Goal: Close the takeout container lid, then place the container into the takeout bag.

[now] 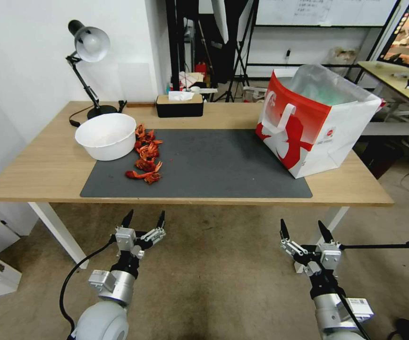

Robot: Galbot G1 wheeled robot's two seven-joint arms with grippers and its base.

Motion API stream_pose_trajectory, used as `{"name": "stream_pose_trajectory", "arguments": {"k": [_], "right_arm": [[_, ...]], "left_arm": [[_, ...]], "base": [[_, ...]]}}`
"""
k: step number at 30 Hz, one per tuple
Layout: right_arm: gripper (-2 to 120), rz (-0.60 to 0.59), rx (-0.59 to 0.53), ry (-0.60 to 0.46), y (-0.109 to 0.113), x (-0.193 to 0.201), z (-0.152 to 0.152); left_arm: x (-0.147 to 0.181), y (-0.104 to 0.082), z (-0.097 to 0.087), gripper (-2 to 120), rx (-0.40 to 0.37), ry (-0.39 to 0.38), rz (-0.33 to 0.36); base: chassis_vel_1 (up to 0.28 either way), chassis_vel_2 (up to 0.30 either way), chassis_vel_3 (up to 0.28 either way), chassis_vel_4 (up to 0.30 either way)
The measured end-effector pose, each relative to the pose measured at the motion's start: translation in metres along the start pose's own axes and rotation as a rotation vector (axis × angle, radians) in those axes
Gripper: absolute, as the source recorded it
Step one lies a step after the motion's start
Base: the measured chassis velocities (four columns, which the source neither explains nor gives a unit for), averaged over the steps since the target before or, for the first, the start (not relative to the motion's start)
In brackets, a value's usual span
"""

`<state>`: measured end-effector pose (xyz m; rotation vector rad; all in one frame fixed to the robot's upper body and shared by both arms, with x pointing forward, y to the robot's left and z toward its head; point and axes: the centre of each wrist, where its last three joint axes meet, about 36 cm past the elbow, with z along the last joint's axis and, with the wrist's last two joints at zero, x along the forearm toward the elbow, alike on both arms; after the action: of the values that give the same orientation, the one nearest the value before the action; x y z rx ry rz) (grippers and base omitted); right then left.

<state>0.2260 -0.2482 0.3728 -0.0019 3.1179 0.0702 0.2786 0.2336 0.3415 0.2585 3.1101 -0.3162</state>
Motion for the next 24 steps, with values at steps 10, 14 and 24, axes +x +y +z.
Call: {"name": "stream_pose_trajectory", "arguments": {"k": [10, 14, 24], "right_arm": [[100, 0.000, -0.001, 0.001, 0.0001, -0.0007, -0.0002], [100, 0.000, -0.001, 0.001, 0.0000, -0.0009, -0.0003], [100, 0.000, -0.001, 0.001, 0.0000, -0.0011, -0.0004]], "left_arm": [[0.0000, 0.0000, 0.0001, 100, 0.000, 0.000, 0.000], [0.0000, 0.0000, 0.0001, 100, 0.000, 0.000, 0.000], [0.0000, 0.0000, 0.0001, 100, 0.000, 0.001, -0.001]], "base": [[0.000, 0.000, 0.000, 0.000], [0.000, 0.000, 0.000, 0.000], [0.000, 0.000, 0.000, 0.000]]}}
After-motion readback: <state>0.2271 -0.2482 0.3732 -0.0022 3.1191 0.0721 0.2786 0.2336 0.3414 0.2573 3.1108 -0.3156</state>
